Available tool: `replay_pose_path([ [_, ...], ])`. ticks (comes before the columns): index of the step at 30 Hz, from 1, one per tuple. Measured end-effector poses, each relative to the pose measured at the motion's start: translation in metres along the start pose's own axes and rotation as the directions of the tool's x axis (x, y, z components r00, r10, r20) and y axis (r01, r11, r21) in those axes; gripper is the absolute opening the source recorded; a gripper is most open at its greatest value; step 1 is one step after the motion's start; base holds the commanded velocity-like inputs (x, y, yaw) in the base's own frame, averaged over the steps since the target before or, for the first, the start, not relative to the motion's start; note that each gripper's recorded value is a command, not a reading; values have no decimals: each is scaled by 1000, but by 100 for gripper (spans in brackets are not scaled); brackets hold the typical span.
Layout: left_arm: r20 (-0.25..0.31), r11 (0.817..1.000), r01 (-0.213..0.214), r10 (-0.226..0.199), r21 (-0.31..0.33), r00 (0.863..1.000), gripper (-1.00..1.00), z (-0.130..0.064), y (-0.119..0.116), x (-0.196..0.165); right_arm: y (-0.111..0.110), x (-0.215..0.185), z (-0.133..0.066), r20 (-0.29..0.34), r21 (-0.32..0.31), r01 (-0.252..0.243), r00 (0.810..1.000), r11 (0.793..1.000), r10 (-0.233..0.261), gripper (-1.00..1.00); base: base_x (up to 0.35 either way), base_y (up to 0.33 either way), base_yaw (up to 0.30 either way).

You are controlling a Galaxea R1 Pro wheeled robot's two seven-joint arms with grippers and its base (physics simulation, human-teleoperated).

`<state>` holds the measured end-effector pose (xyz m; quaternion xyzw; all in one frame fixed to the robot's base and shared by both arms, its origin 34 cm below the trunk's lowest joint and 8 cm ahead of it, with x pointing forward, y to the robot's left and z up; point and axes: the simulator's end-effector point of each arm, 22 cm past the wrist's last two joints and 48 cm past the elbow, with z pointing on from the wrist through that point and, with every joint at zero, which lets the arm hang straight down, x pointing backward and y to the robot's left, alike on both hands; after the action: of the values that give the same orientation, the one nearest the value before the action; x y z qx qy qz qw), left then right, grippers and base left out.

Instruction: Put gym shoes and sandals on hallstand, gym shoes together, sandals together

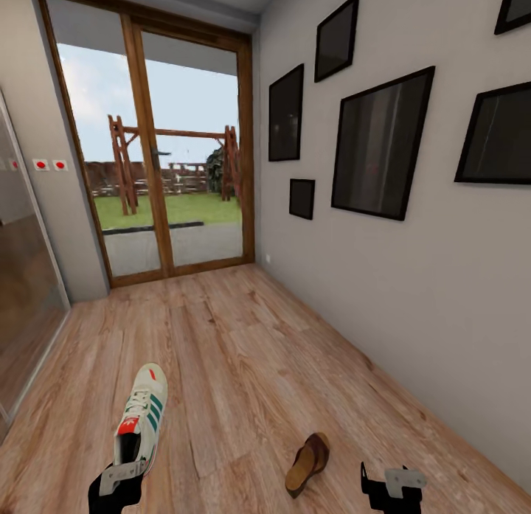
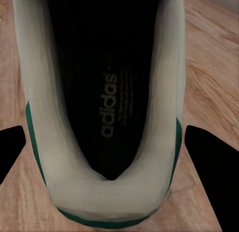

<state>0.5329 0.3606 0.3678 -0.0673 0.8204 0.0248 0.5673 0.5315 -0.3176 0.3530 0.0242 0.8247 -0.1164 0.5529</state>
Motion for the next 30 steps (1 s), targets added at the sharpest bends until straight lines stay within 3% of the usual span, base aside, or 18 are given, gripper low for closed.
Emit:
replay_pose_path([
  [17,-17,1000,-2,2,-1,1000,-100,0,0,8,2,8,0,-17,-2,2,1000,1000,-2,100,201,242,-3],
  [30,-34,1000,-4,4,-2,999,-100,0,1,16,2,17,0,-36,-4,5,999,1000,-6,100,45,242,-129],
])
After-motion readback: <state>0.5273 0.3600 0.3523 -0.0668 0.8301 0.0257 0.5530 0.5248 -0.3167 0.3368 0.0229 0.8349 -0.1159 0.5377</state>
